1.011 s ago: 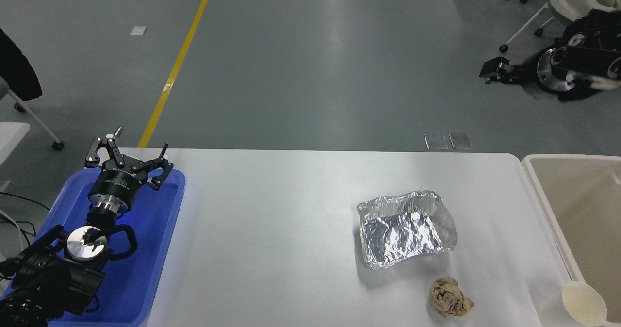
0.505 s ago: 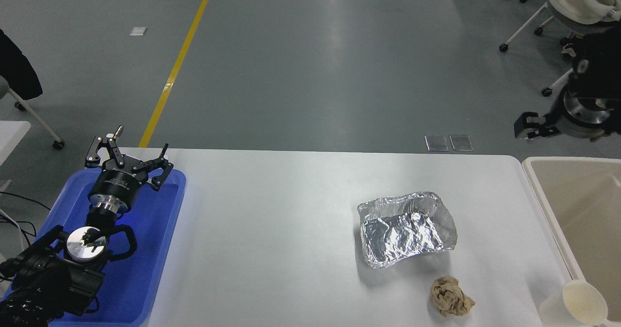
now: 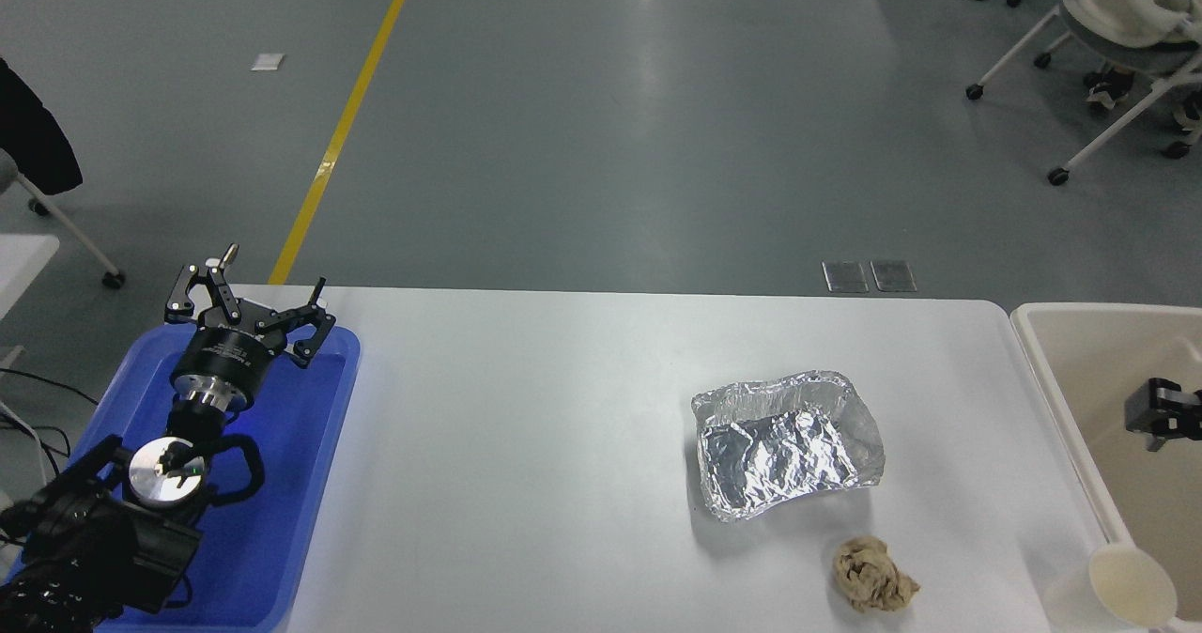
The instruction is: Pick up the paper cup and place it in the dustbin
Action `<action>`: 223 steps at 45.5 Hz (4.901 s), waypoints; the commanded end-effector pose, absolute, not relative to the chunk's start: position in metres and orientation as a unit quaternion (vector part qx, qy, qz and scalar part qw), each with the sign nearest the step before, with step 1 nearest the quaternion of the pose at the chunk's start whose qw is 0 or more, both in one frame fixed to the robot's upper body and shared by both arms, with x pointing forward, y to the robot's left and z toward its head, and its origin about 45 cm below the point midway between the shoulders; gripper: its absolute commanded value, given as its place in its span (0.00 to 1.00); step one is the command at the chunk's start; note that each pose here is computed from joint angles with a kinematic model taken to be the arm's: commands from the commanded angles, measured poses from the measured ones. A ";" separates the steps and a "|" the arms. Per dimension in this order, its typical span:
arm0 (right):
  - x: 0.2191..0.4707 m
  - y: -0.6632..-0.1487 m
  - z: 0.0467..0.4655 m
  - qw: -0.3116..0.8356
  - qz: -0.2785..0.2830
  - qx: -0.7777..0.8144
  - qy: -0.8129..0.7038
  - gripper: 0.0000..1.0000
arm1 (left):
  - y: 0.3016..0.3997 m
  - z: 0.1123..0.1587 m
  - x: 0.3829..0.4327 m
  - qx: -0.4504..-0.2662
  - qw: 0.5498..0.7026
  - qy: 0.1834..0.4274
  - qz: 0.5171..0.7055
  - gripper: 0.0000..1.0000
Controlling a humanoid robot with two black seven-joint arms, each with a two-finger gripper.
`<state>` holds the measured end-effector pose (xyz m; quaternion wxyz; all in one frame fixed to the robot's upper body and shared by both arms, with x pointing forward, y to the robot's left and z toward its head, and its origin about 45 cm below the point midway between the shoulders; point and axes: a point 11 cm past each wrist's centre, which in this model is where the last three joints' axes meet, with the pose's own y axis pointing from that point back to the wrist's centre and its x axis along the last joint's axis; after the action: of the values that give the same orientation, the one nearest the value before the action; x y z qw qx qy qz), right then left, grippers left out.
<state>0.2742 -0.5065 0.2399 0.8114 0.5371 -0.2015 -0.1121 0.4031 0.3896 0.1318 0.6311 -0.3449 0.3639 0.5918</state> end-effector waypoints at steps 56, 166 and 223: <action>0.208 -0.507 0.128 0.783 -0.148 0.569 -0.202 0.92 | 0.3896 0.1318 0.4031 -0.345 0.631 0.364 0.592 1.00; 0.370 -0.503 0.389 0.704 0.053 0.607 -0.366 0.00 | 0.3897 0.1312 0.4026 -0.344 0.631 0.364 0.592 1.00; 0.323 -0.608 0.146 0.740 -0.010 0.367 -0.563 0.00 | 0.3896 0.1318 0.4031 -0.345 0.631 0.364 0.592 1.00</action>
<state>0.3498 -0.6186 0.2011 0.7453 0.3810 -0.5472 0.0063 0.4031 0.3896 0.1318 0.6312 -0.3448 0.3639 0.5919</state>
